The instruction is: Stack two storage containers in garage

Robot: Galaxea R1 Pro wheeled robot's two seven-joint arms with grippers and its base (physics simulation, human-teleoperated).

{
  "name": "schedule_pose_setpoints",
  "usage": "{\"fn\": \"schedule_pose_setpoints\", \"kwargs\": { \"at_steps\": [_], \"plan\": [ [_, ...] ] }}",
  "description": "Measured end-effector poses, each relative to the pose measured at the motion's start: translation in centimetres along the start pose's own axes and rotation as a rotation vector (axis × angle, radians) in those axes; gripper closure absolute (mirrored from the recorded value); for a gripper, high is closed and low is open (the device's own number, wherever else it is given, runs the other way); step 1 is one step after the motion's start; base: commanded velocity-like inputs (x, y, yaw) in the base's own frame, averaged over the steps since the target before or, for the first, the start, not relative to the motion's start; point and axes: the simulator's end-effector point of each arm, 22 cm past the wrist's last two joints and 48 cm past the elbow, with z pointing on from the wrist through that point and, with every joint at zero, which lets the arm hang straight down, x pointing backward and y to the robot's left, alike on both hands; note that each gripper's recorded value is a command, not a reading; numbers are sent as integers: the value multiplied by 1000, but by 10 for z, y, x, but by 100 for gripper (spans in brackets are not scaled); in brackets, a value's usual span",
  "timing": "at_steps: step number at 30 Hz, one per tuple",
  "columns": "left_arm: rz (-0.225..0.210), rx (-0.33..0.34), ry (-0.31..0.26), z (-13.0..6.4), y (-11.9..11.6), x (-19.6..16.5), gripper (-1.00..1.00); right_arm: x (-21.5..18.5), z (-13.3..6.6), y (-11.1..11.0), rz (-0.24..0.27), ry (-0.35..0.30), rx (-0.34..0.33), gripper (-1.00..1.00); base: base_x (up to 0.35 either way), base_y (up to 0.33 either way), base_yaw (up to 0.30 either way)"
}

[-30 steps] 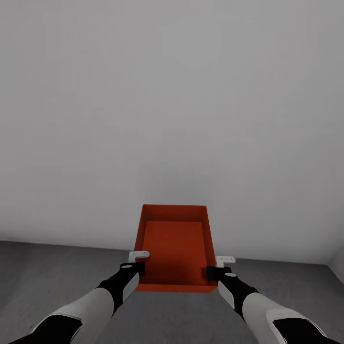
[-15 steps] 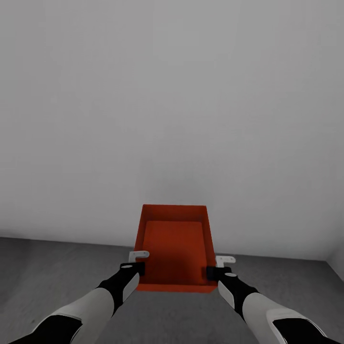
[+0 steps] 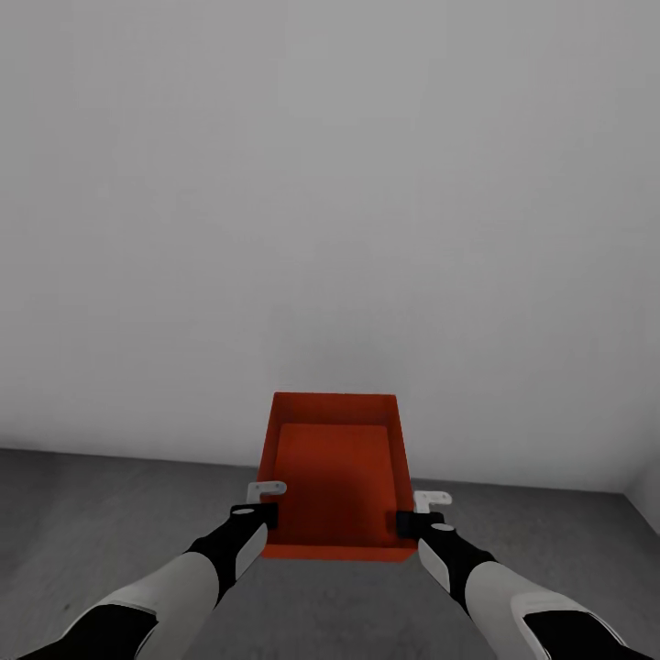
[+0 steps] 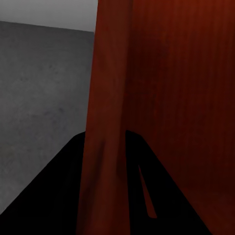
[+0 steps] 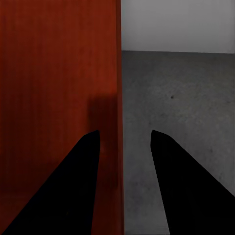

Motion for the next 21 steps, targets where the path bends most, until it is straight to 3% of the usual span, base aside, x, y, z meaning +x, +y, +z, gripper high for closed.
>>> {"fn": "schedule_pose_setpoints", "kwargs": {
  "at_steps": [21],
  "plan": [
    [3,-1,33,10,0,17,100,18,9,0,0,34,1,100,0,0,0]
  ]
}}
